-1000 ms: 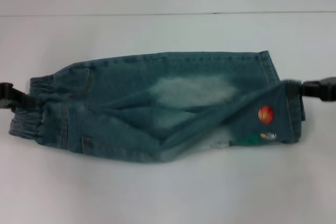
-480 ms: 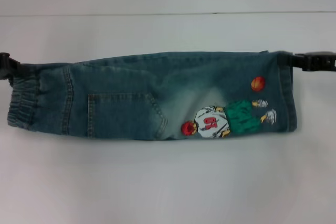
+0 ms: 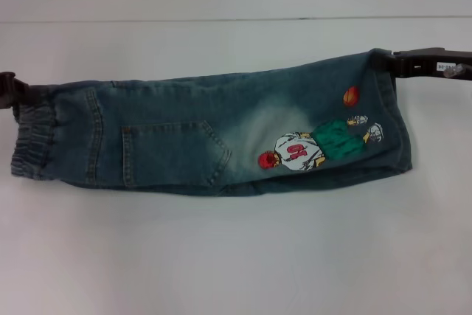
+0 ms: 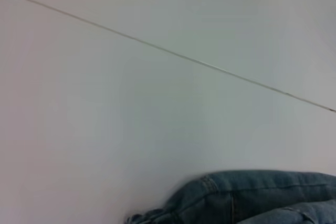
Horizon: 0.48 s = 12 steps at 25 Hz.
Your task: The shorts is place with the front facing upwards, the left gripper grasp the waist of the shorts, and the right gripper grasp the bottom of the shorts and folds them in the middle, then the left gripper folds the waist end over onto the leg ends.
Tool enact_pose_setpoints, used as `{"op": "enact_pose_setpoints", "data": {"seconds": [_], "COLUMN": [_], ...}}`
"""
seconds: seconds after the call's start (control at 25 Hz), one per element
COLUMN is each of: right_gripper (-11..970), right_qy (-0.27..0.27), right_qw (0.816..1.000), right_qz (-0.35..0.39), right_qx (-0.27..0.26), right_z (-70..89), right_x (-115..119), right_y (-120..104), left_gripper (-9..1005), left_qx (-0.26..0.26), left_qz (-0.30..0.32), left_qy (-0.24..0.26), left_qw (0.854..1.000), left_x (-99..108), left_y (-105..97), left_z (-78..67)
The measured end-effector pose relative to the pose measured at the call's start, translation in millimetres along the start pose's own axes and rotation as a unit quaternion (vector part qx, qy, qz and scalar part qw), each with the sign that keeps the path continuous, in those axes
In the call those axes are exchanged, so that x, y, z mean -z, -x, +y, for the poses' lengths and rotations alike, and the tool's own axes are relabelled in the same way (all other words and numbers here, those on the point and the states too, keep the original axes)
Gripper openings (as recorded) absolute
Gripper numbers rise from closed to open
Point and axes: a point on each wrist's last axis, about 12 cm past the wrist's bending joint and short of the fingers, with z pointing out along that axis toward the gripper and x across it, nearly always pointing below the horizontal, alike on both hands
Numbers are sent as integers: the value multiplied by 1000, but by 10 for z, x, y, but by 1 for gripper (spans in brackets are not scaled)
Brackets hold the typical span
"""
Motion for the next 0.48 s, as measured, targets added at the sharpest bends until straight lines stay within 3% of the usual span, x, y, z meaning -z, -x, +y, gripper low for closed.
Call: {"op": "enact_pose_setpoints", "data": {"seconds": [0.48], "right_gripper": [17], "right_qy": [-52], "right_qw": [998], "right_qz": [2], "right_qx": [29], "right_z": [17], "right_x": [-195], "right_y": [16], "left_gripper": [60], "left_qx": [-24], "left_qz": [-34], "left_qy": [-20], "left_qw": [999], "left_x": [-132], "left_y": [-3], "left_z": [-98]}}
